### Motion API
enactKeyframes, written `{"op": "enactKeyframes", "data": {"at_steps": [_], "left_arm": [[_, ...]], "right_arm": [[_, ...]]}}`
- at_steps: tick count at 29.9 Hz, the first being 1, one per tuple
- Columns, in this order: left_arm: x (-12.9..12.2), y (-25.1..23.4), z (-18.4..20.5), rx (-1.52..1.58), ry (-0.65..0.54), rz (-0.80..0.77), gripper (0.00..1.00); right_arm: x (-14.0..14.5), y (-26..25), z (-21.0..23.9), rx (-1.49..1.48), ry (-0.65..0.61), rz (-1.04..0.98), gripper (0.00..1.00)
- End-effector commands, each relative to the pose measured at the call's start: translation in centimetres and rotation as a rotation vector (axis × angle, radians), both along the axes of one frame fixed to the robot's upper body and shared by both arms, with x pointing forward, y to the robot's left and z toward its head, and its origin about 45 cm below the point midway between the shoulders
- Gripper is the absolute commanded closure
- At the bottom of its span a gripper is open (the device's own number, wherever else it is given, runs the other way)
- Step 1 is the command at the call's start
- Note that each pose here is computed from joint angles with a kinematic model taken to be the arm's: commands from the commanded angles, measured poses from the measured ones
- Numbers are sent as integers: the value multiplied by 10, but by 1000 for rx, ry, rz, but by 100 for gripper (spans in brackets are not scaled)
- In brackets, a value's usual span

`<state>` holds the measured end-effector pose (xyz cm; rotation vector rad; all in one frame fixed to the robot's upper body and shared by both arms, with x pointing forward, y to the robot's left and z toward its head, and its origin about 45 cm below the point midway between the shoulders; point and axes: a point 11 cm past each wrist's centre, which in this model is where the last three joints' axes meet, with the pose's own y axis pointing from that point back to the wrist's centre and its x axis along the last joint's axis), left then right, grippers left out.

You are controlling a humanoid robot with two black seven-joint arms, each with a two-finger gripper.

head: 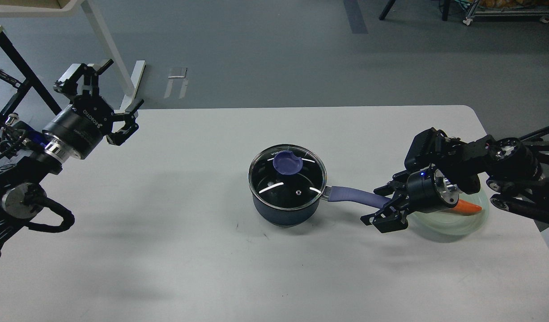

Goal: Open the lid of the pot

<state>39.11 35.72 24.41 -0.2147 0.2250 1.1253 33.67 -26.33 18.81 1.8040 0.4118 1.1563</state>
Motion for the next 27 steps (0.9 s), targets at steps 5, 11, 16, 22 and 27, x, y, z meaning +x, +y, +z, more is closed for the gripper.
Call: {"op": "enactKeyframes", "data": {"at_steps": [5,11,16,22,27], "left_arm": [[0,-6,1,16,-8,-23,1],[3,-9,7,51,-29,-35,1],[5,-24,9,182,-61,-127,1],[12,-53,18,306,-138,-237,1],[12,-93,16,519,-245,-405,1]], "right_arm": [[0,1,-1,14,-22,14,54],[2,-2,0,9,-27,6,60],[3,-2,0,9,-28,6,67],[3,-3,0,8,-29,4,73],[2,-4,0,8,-27,1,73]]}}
